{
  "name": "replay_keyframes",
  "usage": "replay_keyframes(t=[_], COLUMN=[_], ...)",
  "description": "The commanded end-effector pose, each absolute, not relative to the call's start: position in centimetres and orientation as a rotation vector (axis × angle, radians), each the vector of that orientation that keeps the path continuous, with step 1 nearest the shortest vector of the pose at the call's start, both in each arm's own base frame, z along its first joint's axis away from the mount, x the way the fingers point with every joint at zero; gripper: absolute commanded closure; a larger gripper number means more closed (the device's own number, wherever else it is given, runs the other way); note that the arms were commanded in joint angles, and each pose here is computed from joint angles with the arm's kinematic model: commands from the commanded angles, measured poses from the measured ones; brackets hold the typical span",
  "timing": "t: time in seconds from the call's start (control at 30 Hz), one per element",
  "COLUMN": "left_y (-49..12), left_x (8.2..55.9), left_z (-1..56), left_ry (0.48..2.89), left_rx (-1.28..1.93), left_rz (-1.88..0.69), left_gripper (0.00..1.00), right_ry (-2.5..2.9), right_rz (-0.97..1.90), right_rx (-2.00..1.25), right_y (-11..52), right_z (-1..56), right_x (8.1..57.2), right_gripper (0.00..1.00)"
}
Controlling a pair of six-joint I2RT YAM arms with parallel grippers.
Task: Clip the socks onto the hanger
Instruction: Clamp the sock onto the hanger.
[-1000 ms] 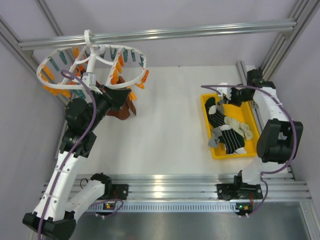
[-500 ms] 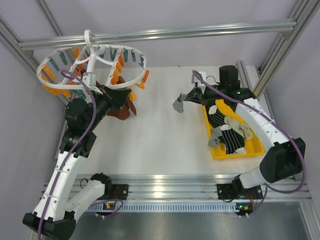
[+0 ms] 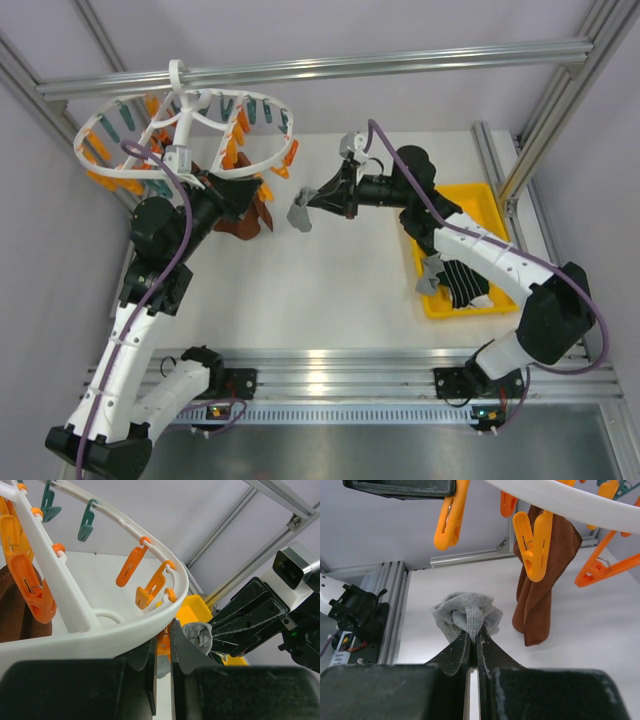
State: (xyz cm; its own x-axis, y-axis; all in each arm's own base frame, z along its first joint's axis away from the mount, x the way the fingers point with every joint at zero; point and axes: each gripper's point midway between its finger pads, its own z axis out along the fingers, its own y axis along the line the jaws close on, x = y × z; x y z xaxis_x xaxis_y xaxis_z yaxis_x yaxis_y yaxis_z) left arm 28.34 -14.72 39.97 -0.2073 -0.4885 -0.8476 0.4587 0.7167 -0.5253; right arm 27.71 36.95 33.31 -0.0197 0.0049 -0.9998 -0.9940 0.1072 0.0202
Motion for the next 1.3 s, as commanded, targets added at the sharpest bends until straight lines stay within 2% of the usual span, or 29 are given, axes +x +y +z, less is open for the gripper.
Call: replay_keyframes(t=[0.0,0.8,1.27], left_y=[-15.1,-15.6,-15.4], left_x=[28.4,28.3,28.8], left_z=[39.9,39.1,38.1], left_ry=[1.54,1.55,1.575], left_rx=[0.005,0.023,0.028], left_rz=[-0.88,-0.909,-0.868], left_gripper=[1.0,1.0,1.0], right_ry=[1.221,1.217,1.184], right_rz=[1.225,1.314,1.35], right_rx=[-1.035,-1.07,-1.054], right_y=[38.8,42.5,42.8], right_z=[35.8,35.6,37.6], right_x=[27.1,25.7,25.3], right_gripper=[1.0,1.0,1.0])
